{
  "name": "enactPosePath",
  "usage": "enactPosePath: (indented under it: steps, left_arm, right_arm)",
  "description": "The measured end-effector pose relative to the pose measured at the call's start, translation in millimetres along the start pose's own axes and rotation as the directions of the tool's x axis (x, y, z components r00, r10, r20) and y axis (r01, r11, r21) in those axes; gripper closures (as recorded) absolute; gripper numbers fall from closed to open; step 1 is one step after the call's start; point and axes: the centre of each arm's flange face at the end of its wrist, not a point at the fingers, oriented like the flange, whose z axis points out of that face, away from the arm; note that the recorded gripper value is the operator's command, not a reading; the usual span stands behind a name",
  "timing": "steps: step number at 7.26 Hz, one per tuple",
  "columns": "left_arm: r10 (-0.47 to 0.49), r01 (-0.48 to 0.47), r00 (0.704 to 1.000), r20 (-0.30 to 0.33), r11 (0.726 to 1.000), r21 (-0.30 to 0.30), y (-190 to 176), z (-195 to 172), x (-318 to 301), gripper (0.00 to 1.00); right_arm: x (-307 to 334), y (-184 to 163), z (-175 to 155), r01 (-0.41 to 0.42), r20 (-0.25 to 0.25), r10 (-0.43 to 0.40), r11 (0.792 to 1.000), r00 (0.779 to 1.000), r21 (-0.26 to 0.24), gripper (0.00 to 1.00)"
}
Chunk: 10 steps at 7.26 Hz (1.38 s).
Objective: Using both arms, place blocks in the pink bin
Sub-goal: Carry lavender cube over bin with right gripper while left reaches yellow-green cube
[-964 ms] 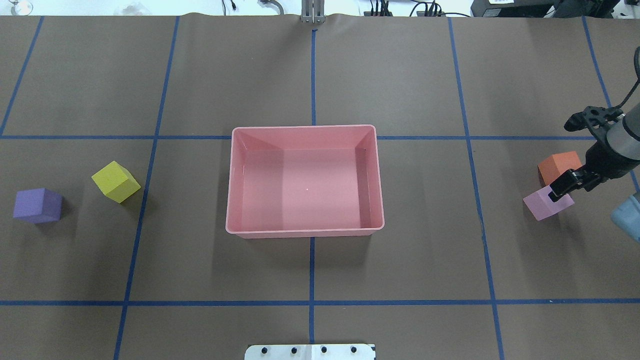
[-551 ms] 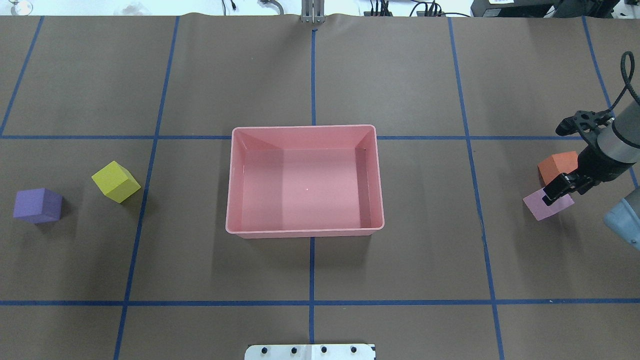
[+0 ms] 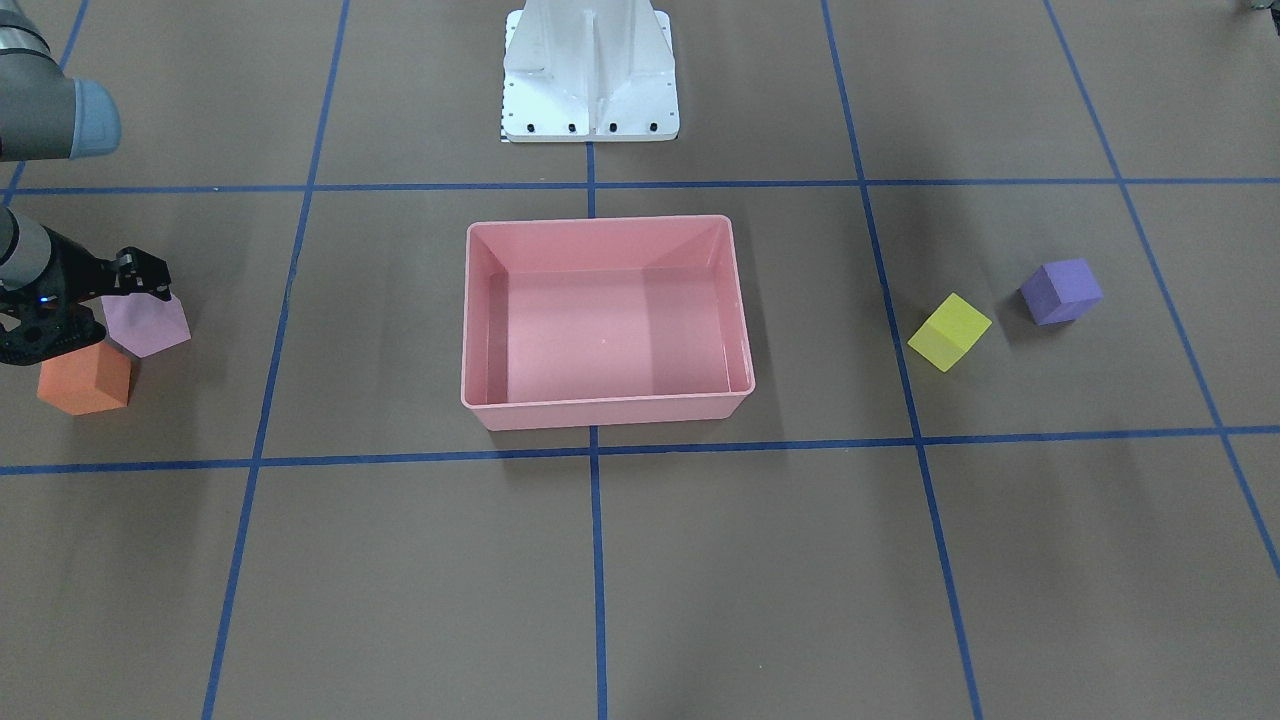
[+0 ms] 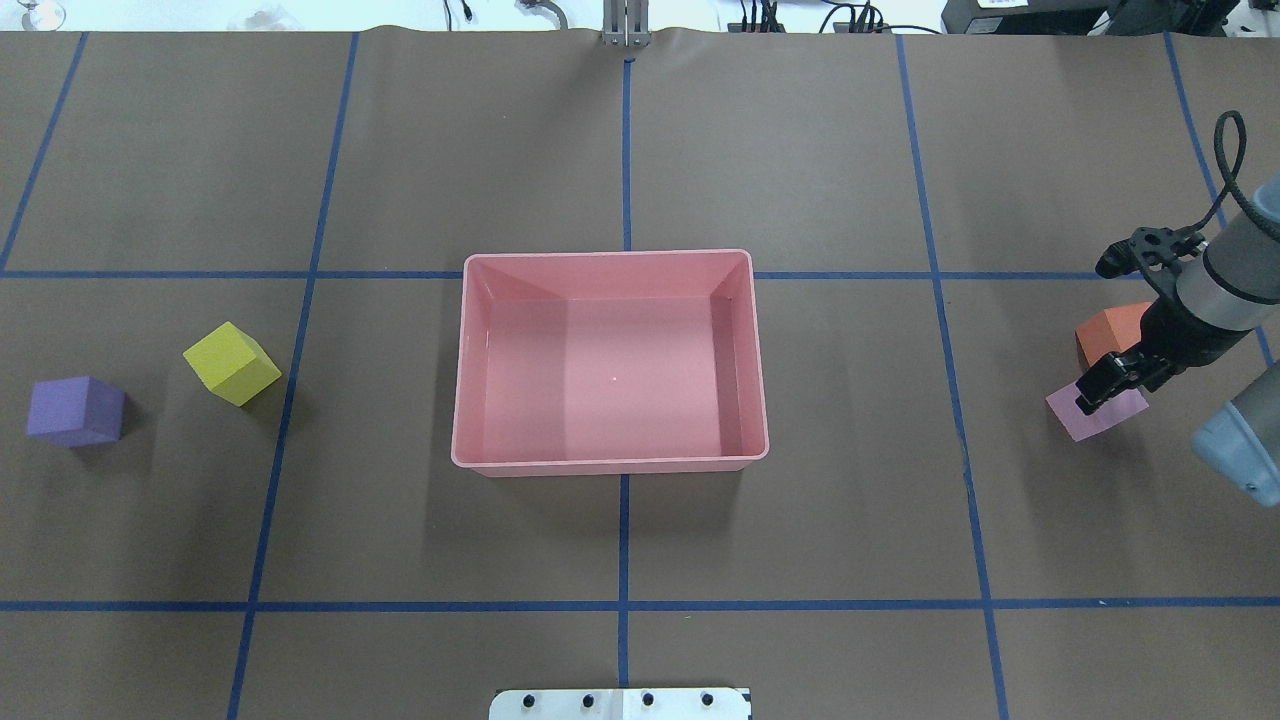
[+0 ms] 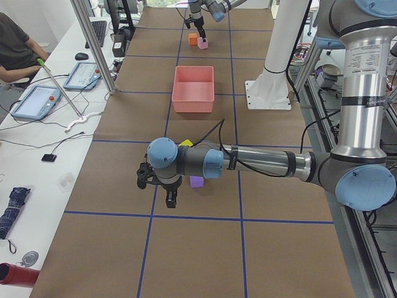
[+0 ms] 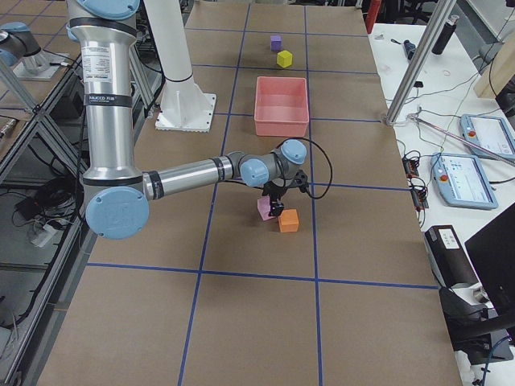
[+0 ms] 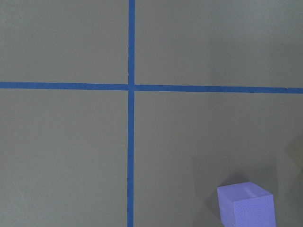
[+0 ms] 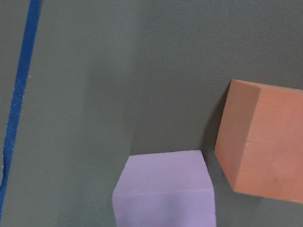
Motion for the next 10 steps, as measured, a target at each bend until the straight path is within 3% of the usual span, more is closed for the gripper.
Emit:
enactPosePath:
  steps: [1, 3, 5, 7, 10]
  left_arm:
    - [0.000, 0.000, 1.000, 0.000, 1.000, 0.000, 0.0, 0.0, 0.0, 0.00]
    - [-0.001, 0.001, 1.000, 0.000, 1.000, 0.000, 0.0, 0.0, 0.0, 0.00]
    - [0.000, 0.000, 1.000, 0.000, 1.000, 0.000, 0.0, -0.1, 0.1, 0.00]
    - [-0.004, 0.004, 1.000, -0.001, 1.000, 0.003, -0.1, -1.4, 1.9, 0.00]
    - [-0.041, 0.042, 0.998, -0.056, 0.999, 0.010, -2.6, -8.1, 17.9, 0.00]
  right_arm:
    - [-0.4, -0.2, 0.8, 0.001, -0.004, -0.001, 1.000, 1.000, 0.000, 0.39]
    - [-0.8, -0.3, 1.4, 0.003, -0.005, -0.003, 1.000, 1.000, -0.001, 0.52]
    - [-1.5, -0.3, 1.2, 0.004, -0.005, -0.004, 1.000, 1.000, 0.000, 0.84]
    - [-14.5, -2.5, -15.8, -0.002, 0.004, 0.002, 0.999, 1.000, 0.033, 0.93]
    - [-76.4, -31.3, -84.0, -0.125, 0.079, 0.114, 0.980, 0.990, 0.154, 0.93]
